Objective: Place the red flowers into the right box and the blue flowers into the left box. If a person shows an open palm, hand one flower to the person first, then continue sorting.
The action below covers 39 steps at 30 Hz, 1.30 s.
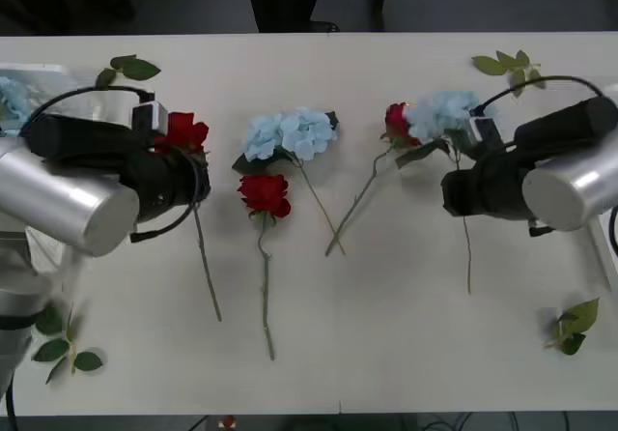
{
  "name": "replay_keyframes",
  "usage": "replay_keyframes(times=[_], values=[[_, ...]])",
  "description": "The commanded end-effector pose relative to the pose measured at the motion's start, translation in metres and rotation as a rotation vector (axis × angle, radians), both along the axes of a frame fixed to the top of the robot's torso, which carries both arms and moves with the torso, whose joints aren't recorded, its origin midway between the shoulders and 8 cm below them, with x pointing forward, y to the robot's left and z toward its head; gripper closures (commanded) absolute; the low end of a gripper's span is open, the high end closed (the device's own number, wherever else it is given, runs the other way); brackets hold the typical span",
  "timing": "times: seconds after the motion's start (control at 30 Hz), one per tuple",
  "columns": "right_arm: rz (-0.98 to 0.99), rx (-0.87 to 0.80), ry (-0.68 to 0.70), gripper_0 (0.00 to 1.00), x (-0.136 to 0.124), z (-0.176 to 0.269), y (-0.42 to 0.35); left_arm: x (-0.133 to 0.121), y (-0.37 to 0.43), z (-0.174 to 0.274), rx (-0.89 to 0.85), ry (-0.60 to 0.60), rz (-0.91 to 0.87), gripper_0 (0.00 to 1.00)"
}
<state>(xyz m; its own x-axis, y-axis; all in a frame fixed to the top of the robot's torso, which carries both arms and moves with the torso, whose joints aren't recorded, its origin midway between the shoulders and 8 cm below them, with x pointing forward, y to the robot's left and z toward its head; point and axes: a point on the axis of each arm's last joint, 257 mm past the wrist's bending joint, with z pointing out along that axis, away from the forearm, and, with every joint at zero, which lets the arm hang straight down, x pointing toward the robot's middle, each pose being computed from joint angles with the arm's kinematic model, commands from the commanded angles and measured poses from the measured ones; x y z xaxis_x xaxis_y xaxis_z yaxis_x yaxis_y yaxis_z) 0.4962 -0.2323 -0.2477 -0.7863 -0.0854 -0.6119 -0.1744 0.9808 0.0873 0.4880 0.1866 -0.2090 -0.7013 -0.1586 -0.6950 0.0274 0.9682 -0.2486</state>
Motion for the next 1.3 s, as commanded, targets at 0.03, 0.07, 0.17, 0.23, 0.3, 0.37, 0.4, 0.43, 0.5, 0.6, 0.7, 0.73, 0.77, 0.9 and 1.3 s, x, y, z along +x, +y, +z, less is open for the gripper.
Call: replay_keyframes(times=[0.03,0.07,0.17,0.23,0.3,0.37,0.4,0.43,0.5,0.6,0.7,0.73,0.77,0.9,1.3], values=[[0.087,0.031,-0.162,1.0,0.008,0.072,-0.005,-0.003,-0.004,0.058,-0.032,-0.11,-0.118,1.0],[0.113,0.048,-0.202,1.0,0.008,0.089,-0.002,-0.003,-0.007,0.072,-0.052,-0.133,-0.155,1.0],[0.179,0.107,-0.268,1.0,0.005,0.119,0.015,-0.002,-0.016,0.104,-0.084,-0.208,-0.259,1.0],[0.206,0.152,-0.293,1.0,0.003,0.132,0.024,-0.001,-0.023,0.122,-0.102,-0.255,-0.319,1.0],[0.212,0.185,-0.301,1.0,0.002,0.139,0.026,0.0,-0.031,0.14,-0.131,-0.304,-0.381,1.0],[0.196,0.195,-0.283,1.0,0.002,0.137,0.018,0.001,-0.047,0.16,-0.207,-0.359,-0.449,1.0],[0.188,0.193,-0.269,1.0,0.002,0.134,0.013,0.002,-0.056,0.169,-0.258,-0.384,-0.485,1.0],[0.181,0.192,-0.26,1.0,0.001,0.133,0.01,0.002,-0.06,0.175,-0.278,-0.404,-0.503,1.0],[0.159,0.19,-0.229,1.0,-0.001,0.127,0.001,0.003,-0.073,0.188,-0.326,-0.456,-0.559,1.0],[0.077,0.201,-0.147,1.0,-0.008,0.114,-0.023,0.003,-0.09,0.206,-0.381,-0.536,-0.638,1.0],[-0.005,0.198,-0.048,1.0,-0.018,0.096,-0.048,-0.001,-0.111,0.221,-0.451,-0.608,-0.711,1.0],[-0.008,0.19,-0.038,1.0,-0.02,0.094,-0.051,-0.002,-0.113,0.223,-0.461,-0.62,-0.72,1.0],[-0.014,0.175,-0.027,0.99,-0.022,0.092,-0.054,-0.004,-0.12,0.226,-0.483,-0.641,-0.735,1.0],[-0.022,0.167,-0.023,0.0,-0.022,0.091,-0.058,-0.011,-0.146,0.237,-0.569,-0.707,-0.766,1.0],[0.154,0.252,-0.101,0.0,-0.03,0.127,-0.023,-0.014,-0.215,0.23,-0.724,-0.749,-0.74,1.0]])
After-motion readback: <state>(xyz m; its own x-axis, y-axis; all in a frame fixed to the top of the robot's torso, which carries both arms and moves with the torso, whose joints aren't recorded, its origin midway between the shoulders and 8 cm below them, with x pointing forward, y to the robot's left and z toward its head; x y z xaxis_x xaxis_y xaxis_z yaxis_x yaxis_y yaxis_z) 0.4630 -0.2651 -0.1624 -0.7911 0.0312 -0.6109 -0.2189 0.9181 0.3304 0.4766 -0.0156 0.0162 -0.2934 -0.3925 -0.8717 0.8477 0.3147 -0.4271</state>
